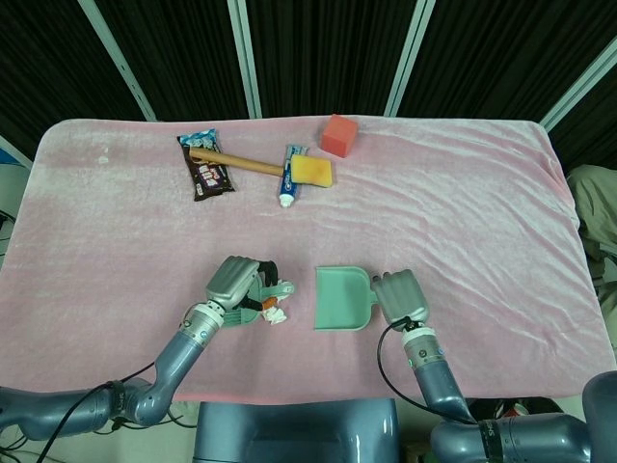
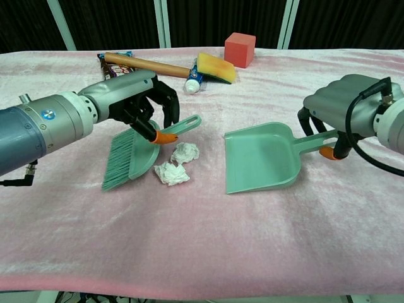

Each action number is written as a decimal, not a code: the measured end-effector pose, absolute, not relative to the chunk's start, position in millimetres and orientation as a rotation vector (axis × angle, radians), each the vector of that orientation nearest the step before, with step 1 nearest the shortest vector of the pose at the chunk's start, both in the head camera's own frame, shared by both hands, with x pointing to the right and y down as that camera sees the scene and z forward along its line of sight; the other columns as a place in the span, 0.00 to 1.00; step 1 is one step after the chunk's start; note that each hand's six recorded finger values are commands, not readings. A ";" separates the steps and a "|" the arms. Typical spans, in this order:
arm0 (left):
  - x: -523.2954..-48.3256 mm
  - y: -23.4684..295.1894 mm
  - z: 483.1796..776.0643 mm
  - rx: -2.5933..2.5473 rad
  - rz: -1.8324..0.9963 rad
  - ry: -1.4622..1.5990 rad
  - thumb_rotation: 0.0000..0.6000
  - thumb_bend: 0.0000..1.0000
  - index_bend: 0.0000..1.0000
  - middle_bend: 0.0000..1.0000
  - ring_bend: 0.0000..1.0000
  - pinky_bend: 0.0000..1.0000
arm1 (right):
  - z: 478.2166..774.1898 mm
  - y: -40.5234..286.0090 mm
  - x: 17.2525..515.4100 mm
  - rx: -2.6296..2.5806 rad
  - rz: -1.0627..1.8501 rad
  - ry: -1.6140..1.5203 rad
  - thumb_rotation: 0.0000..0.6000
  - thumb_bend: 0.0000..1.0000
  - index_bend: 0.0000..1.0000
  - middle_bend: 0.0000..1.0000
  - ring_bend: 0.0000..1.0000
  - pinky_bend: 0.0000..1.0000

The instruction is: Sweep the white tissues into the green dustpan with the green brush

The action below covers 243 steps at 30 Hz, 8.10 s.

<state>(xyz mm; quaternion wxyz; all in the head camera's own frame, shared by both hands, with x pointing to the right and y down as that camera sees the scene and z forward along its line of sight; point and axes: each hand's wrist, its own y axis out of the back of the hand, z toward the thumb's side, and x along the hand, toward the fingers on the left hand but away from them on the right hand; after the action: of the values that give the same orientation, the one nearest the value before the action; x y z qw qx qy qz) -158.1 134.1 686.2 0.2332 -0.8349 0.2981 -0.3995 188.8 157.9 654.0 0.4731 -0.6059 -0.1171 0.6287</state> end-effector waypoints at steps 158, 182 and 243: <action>3.3 136.7 667.0 -2.598 -0.467 0.992 1.00 0.37 0.63 0.67 0.83 0.97 | 665.7 196.0 172.9 -1.523 1.580 -0.248 1.00 0.48 0.70 0.65 0.75 0.78; -62.3 86.5 635.7 -2.436 -0.449 1.008 1.00 0.37 0.64 0.67 0.83 0.97 | 666.4 180.9 182.4 -1.463 1.605 -0.276 1.00 0.48 0.70 0.62 0.74 0.78; -281.9 128.2 694.3 -1.976 -1.345 0.428 1.00 0.31 0.56 0.60 0.83 0.97 | 624.1 179.7 206.9 -1.473 1.614 -0.349 1.00 0.30 0.06 0.14 0.70 0.78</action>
<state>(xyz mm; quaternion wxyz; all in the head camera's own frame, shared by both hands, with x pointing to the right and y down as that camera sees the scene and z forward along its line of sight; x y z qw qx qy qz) -281.9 128.2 694.3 0.3492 -0.7625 0.1650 -0.5190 206.9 179.7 624.1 0.4481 -0.5952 -0.1409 0.6520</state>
